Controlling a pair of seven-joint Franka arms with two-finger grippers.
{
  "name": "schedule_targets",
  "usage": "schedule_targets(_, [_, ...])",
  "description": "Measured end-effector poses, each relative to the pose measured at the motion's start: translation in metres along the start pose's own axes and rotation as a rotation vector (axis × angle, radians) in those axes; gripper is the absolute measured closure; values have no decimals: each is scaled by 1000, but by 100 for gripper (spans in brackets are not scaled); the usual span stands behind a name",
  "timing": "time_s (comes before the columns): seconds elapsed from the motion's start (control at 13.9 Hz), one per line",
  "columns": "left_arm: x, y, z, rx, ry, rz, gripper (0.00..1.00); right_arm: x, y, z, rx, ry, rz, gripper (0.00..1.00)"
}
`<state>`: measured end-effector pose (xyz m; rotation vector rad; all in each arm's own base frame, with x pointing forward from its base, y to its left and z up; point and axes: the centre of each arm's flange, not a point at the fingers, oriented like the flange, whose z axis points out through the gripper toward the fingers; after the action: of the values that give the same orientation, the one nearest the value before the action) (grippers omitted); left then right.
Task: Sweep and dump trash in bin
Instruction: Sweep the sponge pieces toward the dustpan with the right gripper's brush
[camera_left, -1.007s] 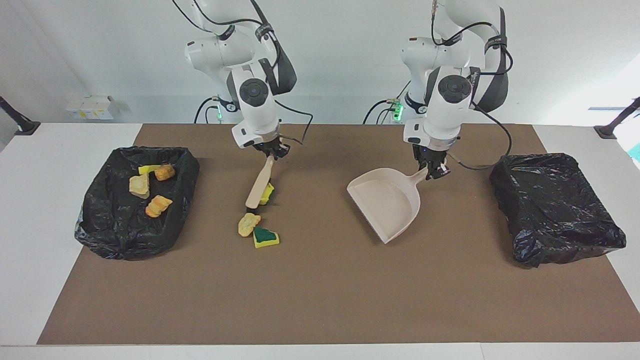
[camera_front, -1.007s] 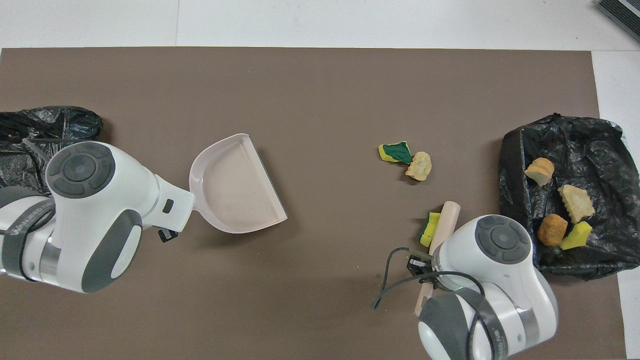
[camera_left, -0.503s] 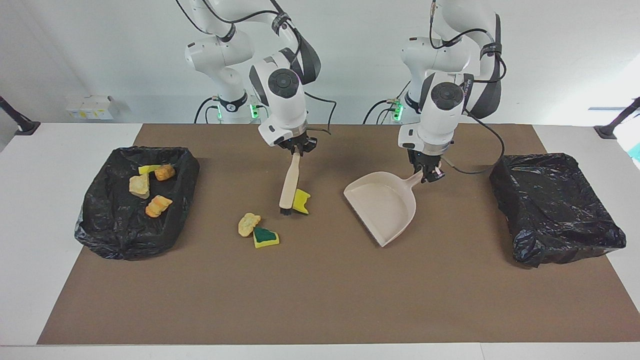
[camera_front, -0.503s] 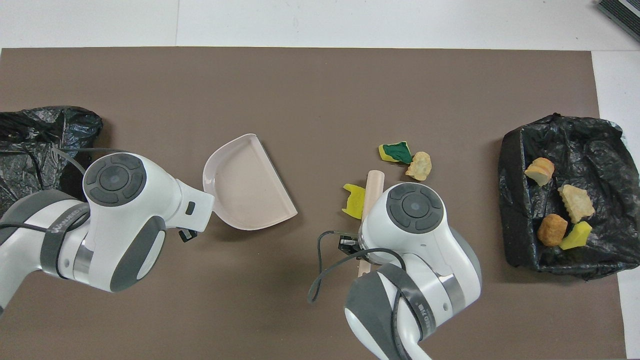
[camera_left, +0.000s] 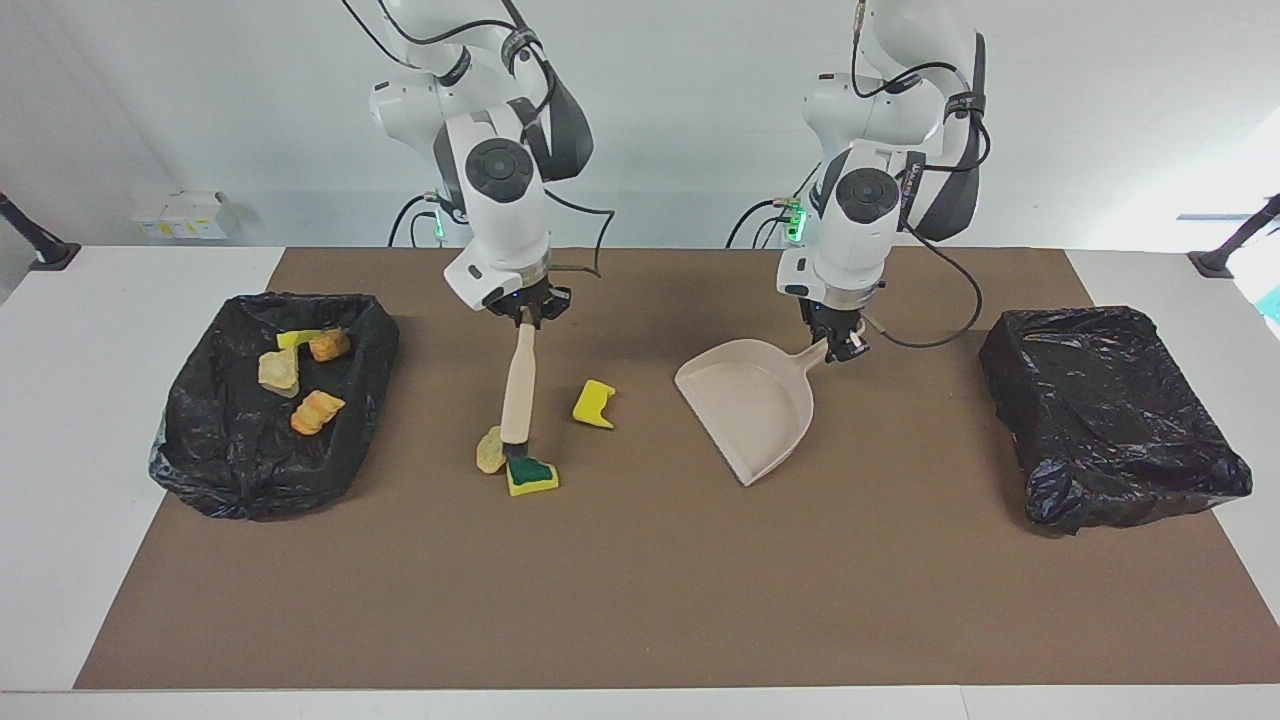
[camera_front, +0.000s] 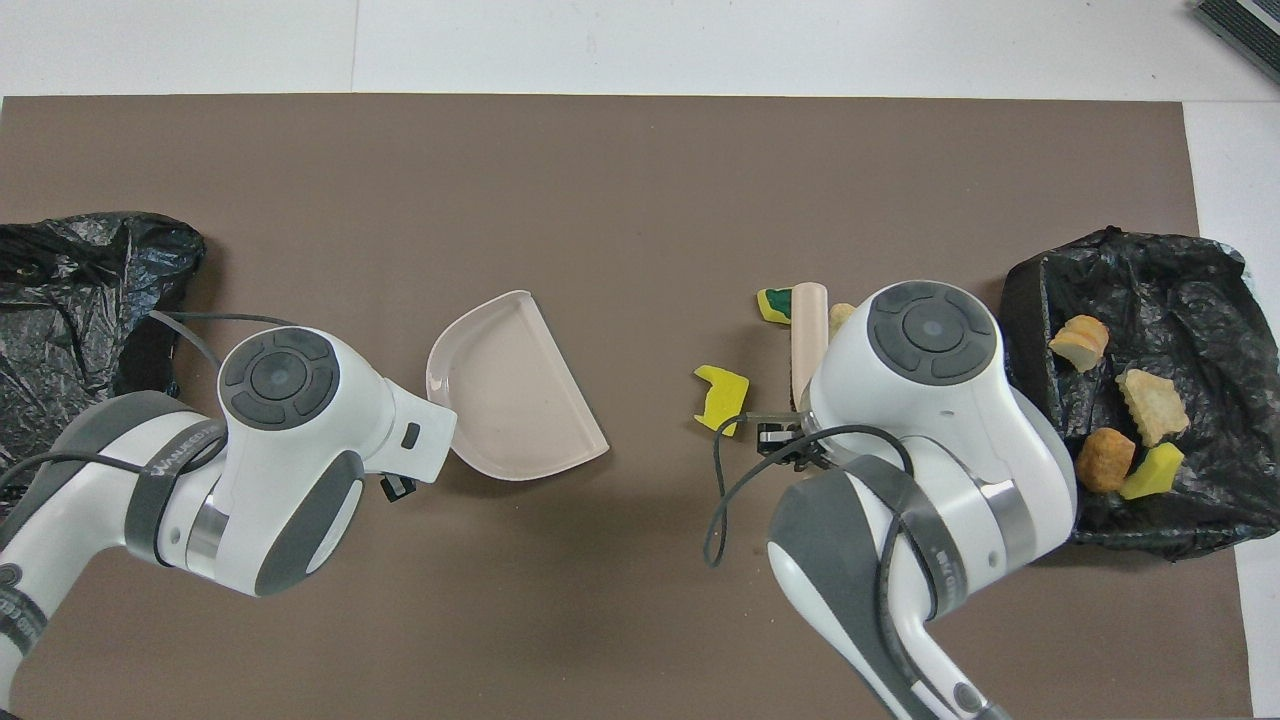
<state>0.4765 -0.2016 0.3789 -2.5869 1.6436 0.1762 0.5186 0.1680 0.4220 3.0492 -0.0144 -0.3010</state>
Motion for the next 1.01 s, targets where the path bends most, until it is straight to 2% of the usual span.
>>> schedule_targets(0.22, [3, 3, 0, 2, 1, -11, 68, 27, 51, 17, -16, 50, -99, 74])
schedule_targets(0.5, [9, 10, -1, 5, 2, -20, 68, 49, 72, 65, -27, 70, -230, 74])
schedule_targets(0.72, [9, 10, 0, 4, 1, -26, 68, 48, 49, 75, -32, 61, -284, 74])
schedule_targets(0.86, [9, 10, 0, 4, 1, -29, 68, 41, 18, 77, -39, 61, -317, 74])
schedule_targets(1.01, [9, 10, 0, 4, 1, -34, 68, 30, -24, 81, -40, 58, -296, 74])
